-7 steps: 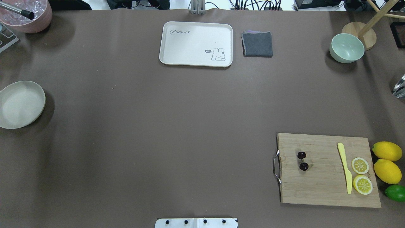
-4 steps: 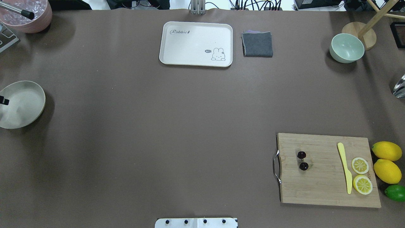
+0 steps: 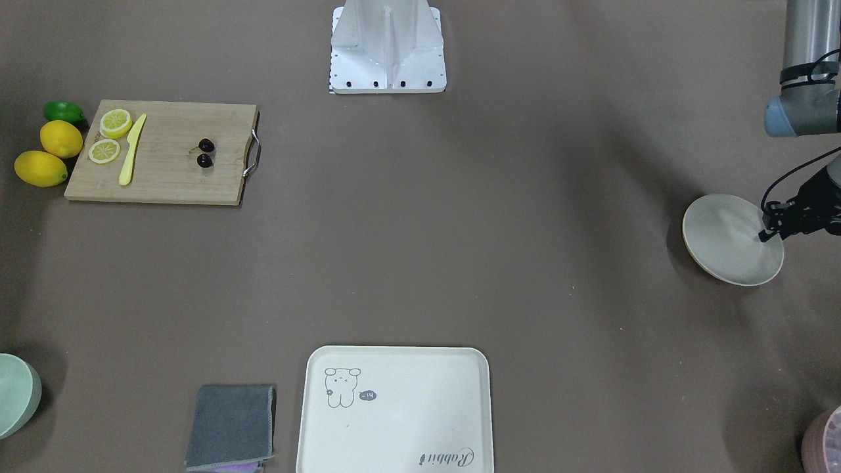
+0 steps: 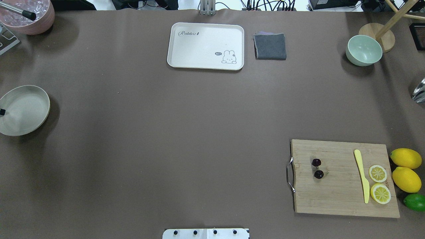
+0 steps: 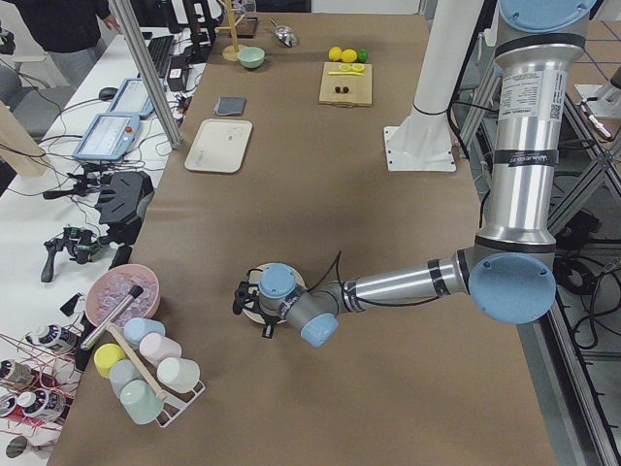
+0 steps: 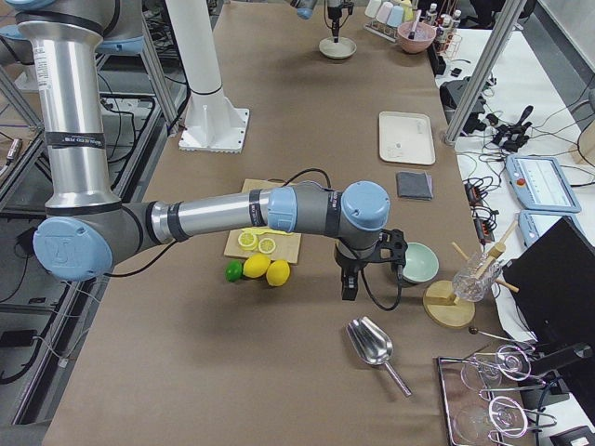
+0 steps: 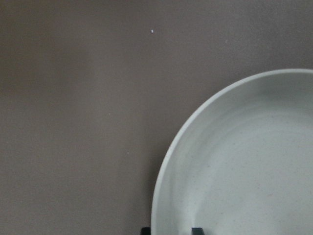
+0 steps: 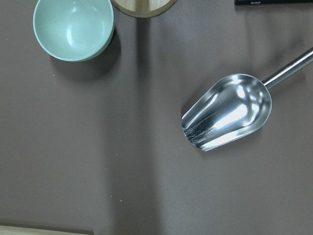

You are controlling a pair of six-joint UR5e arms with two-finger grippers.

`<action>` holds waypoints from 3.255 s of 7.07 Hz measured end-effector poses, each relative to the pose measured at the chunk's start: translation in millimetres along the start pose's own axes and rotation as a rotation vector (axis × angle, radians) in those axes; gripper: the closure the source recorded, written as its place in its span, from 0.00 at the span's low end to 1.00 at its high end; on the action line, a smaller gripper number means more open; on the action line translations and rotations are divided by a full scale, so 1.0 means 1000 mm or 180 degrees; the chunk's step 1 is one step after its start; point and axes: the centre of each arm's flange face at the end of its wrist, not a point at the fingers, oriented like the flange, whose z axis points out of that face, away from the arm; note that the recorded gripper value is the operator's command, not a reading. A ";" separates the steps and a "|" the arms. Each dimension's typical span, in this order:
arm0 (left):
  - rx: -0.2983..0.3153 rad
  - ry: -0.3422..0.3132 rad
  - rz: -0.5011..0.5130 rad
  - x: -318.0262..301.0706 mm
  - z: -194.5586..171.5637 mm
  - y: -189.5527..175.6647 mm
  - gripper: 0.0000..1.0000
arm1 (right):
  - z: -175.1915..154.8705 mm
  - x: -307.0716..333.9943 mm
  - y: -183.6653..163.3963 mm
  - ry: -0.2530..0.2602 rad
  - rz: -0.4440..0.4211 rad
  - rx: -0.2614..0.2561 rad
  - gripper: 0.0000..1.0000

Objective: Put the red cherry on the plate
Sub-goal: 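Reach the left gripper to the white plate rim, grasp and lift it, then carry the white plate with the left gripper to the table center and lower it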

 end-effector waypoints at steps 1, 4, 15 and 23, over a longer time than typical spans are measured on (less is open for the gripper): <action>-0.0004 0.0029 -0.0120 -0.008 -0.012 -0.007 1.00 | -0.002 -0.002 -0.002 0.0004 0.0019 0.0024 0.00; -0.0002 0.0209 -0.0500 -0.008 -0.067 -0.064 1.00 | -0.004 -0.004 -0.002 0.0002 0.0038 0.0040 0.00; 0.0205 0.1174 -0.1723 0.557 0.020 -0.036 1.00 | 0.004 0.004 0.006 -0.0004 0.0021 0.0057 0.00; 0.0599 0.0926 -0.1490 0.574 -0.030 -0.021 0.02 | 0.013 -0.146 0.002 -0.0137 -0.0035 0.0200 0.00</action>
